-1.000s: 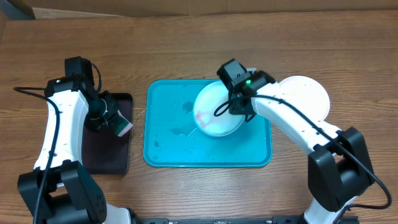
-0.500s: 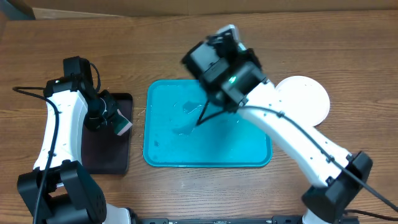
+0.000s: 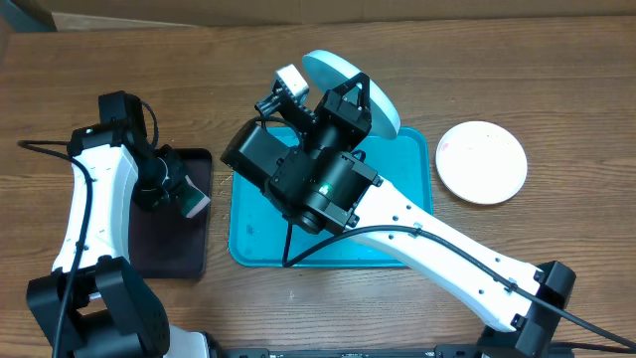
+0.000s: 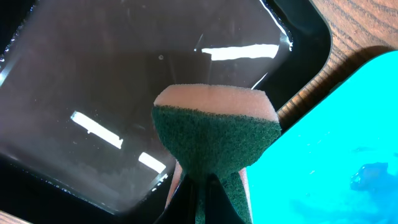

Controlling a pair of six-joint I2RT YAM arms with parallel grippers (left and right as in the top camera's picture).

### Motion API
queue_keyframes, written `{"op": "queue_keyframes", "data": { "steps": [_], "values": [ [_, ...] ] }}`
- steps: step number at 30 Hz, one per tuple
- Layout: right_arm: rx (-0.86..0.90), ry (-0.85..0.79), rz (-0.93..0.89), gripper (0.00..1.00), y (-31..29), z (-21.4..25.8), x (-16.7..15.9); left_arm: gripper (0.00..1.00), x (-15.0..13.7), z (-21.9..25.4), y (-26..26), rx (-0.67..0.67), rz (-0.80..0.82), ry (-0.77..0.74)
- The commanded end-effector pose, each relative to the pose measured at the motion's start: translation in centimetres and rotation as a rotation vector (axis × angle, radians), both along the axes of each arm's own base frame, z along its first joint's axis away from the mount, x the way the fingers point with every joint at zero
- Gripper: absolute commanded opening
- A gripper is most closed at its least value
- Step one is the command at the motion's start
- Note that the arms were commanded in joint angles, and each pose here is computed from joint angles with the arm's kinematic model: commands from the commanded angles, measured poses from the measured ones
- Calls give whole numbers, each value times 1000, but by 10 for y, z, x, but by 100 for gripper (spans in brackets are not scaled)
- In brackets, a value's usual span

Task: Clean dirty plates on tray and stack at the side
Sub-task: 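Lift the plate with right gripper and stack it on the right plates, then release the plate and move right gripper back over the teal tray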

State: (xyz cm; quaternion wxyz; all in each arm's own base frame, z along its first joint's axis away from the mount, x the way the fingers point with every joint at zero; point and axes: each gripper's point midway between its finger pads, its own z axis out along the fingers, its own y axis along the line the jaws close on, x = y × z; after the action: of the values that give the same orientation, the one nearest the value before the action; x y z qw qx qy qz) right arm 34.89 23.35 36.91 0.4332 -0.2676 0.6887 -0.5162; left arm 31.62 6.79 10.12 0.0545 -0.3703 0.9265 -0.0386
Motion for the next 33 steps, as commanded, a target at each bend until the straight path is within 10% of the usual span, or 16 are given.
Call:
{"op": "queue_keyframes", "data": {
  "steps": [1,10,22,33],
  "values": [
    [36,-26,5,4,-5,17,-5,4,-1,-1,0,-8,-11,2],
    [481,176,24,4,-14,-46,30,4,-2,-1,0,-7,-18,5],
    [1292,-30,-911,4,-259,-133,60,4,-3,-1,-1,-9,-18,9],
    [1430,54,-1268,4,-333,-218,15,4,-1,-1,-1,-8,-19,2]
  ]
}}
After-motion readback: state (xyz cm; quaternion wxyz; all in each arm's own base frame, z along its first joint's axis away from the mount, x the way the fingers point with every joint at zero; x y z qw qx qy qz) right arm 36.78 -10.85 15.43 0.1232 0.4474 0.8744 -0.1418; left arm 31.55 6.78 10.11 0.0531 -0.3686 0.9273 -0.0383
